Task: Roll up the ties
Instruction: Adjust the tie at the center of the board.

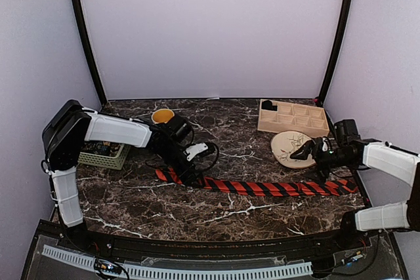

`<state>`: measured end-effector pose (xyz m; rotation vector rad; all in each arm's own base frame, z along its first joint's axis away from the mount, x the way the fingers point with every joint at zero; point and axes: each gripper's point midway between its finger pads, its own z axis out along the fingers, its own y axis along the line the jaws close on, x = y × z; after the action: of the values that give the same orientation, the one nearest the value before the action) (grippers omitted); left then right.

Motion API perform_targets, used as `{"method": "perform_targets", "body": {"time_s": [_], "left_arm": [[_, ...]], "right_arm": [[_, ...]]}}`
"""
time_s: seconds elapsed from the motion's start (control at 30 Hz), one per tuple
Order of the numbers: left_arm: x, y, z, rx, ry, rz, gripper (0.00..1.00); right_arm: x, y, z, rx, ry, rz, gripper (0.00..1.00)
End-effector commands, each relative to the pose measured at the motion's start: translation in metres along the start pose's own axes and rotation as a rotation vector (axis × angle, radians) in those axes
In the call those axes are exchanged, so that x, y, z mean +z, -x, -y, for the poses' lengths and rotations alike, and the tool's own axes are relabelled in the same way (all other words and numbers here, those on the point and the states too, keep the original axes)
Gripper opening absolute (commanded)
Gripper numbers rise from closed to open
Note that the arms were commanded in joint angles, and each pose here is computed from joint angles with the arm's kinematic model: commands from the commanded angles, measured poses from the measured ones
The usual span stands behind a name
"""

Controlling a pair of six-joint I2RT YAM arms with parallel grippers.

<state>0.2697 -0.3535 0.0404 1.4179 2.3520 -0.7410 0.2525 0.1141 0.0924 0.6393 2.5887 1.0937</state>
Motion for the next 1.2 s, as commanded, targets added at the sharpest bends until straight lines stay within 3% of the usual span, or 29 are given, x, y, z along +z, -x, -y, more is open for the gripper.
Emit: {"method": "perform_targets", "body": {"time_s": [0.0,0.17,0.3,0.47,0.57,0.73,1.03,1.17], "left_arm": [[-0.005,-0.038,0.018,-0.18,-0.066,-0.111,0.87],[-0.018,-0.063,0.034,-0.249,-0.078,-0.137,0.81],[-0.037,-0.063,0.051,-0.22,-0.085,-0.111,0.73],[-0.07,-0.038,0.032,-0.024,0.097,0.04,0.89],[-0.077,-0.036,0.021,0.099,0.192,0.035,0.99],[-0.064,-0.059,0.015,0.286,0.26,-0.081,0.99],[-0.054,-0.076,0.017,0.471,0.35,-0.087,0.99],[-0.043,-0.091,0.008,0.513,0.378,-0.159,0.9]], "right_arm": [[0.005,0.003,-0.027,-0.072,0.063,-0.007,0.97],[0.009,0.0,-0.032,-0.104,0.073,-0.034,0.99],[0.012,-0.005,-0.036,-0.128,0.083,-0.055,1.0],[0.015,-0.012,-0.039,-0.148,0.092,-0.075,0.98],[0.015,-0.012,-0.041,-0.153,0.093,-0.074,0.98],[0.015,-0.01,-0.044,-0.155,0.096,-0.07,0.98],[0.016,-0.011,-0.044,-0.143,0.105,-0.074,0.97],[0.018,-0.011,-0.043,-0.139,0.104,-0.078,0.97]]}}
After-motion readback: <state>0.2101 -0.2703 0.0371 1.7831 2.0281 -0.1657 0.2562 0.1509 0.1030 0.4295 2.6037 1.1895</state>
